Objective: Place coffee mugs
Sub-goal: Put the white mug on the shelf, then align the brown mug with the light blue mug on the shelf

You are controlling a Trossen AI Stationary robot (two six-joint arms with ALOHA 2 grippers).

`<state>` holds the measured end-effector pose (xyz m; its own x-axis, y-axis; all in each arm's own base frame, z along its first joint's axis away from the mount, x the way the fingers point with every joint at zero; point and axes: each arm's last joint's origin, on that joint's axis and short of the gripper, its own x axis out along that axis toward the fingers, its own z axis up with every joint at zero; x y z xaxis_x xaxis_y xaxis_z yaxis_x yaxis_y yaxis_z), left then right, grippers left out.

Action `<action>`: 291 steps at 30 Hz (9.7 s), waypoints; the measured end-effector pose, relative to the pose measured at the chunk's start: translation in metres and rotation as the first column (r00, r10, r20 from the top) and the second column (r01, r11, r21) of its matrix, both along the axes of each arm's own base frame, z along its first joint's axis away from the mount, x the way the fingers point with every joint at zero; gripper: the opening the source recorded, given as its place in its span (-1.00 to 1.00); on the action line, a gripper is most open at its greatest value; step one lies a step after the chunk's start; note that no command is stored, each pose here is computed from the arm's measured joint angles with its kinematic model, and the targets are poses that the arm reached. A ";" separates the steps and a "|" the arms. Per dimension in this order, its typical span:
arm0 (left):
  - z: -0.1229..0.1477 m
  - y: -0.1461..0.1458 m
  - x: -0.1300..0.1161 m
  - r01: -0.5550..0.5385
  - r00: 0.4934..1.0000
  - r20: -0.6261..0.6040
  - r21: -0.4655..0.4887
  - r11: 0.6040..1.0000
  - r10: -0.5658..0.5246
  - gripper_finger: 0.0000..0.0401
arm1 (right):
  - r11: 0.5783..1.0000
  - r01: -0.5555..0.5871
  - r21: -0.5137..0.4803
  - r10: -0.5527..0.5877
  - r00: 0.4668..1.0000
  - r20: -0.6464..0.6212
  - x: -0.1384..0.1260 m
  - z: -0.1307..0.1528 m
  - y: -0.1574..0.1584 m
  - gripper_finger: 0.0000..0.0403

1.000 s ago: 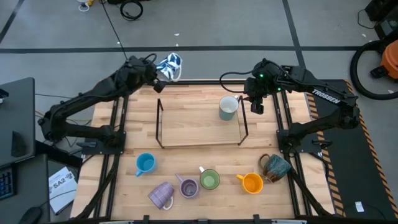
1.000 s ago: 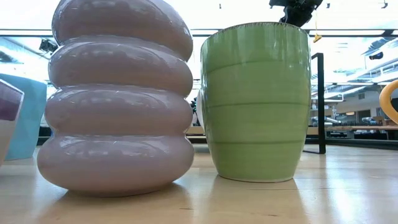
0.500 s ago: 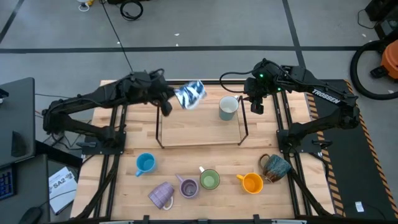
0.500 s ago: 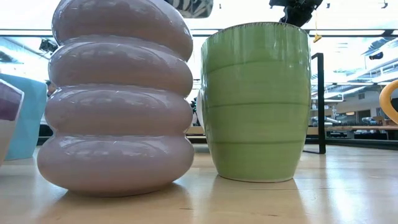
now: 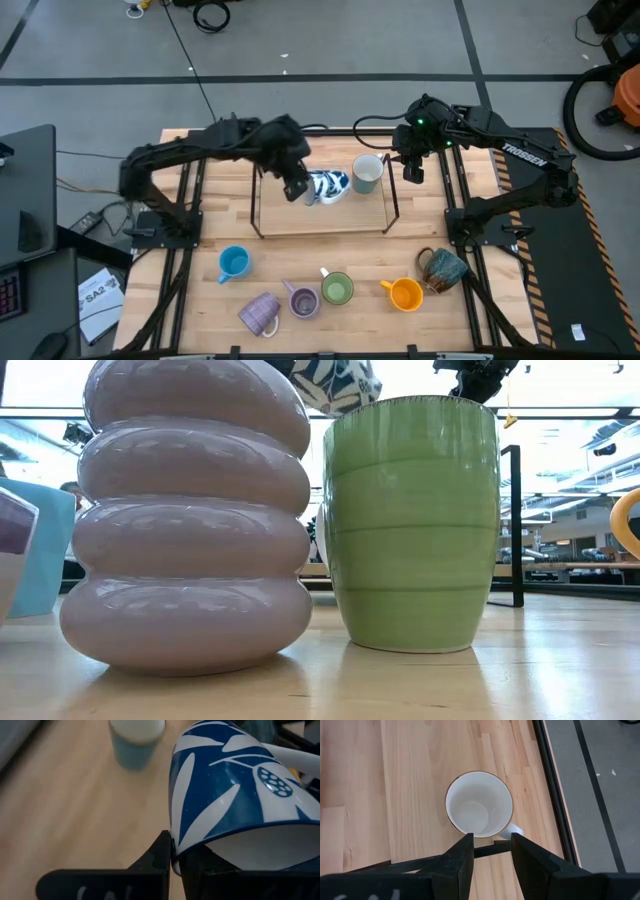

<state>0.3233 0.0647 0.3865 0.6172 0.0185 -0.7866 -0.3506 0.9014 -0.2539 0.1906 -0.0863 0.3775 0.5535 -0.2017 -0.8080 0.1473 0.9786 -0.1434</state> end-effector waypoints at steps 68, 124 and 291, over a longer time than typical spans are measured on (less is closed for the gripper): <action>-0.134 0.121 0.051 -0.692 0.721 -0.566 -0.552 0.466 0.400 -0.81 | 0.998 -0.050 -0.032 0.055 0.980 0.192 0.013 0.012 -0.004 -0.33; -0.133 0.124 0.059 -0.691 0.723 -0.506 -0.547 0.472 0.470 -0.52 | 0.998 -0.051 -0.033 0.056 0.980 0.191 0.013 0.012 -0.004 -0.33; -0.071 -0.168 0.062 0.265 0.954 -0.186 0.145 0.953 -0.236 -0.52 | 0.582 0.715 0.386 -0.324 0.639 -0.697 -0.098 -0.139 0.145 -0.33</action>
